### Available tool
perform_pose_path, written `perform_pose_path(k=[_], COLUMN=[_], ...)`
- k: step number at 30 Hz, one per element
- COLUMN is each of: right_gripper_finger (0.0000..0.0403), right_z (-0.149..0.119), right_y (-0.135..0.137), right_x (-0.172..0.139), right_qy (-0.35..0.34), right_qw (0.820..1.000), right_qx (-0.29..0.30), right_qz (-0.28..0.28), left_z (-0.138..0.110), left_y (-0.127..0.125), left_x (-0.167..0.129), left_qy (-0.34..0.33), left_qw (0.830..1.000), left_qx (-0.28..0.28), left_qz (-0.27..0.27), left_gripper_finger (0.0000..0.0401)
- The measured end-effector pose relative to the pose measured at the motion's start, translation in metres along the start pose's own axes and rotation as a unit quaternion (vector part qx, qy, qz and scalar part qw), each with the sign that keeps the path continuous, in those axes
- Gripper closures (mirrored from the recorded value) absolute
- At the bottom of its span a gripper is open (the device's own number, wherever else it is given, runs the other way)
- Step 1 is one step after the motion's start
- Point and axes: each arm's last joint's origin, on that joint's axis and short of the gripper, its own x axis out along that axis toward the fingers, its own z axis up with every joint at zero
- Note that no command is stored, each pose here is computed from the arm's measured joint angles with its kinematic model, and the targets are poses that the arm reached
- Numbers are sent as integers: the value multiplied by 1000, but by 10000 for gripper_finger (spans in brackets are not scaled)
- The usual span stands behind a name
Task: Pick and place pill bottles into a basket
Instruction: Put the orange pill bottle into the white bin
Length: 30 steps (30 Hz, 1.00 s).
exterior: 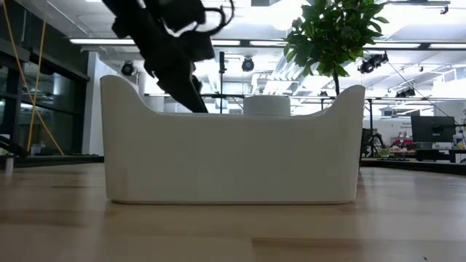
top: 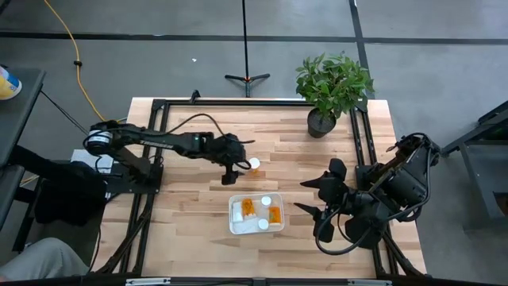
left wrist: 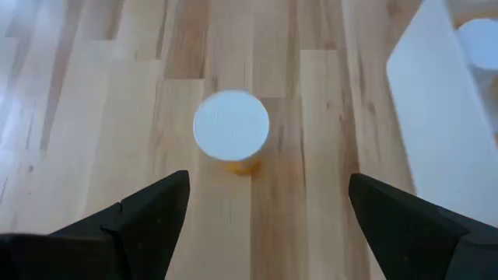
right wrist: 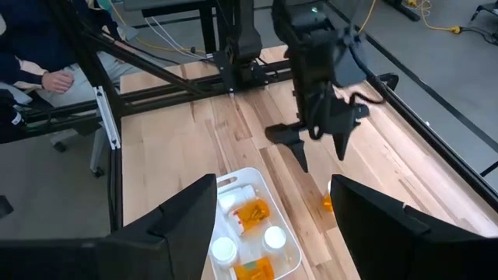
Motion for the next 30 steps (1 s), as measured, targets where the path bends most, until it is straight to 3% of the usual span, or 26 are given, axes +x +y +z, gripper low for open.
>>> perform_pose_path(k=[3,14,30], right_gripper_finger=[160,160,160], right_z=[0,0,-1], right_y=[0,0,0], right_x=[0,0,0], right_qy=[0,2,7], right_qw=[1000,1000,1000], right_qx=[0,-4,-6], right_qz=[0,1,4], left_z=[2,23,19], left_y=[0,7,17], left_x=[6,15,34], left_qy=[29,23,55], left_qw=[999,997,997], left_qx=[14,65,57], left_qz=[-2,40,16], left_gripper_finger=[17,18,18])
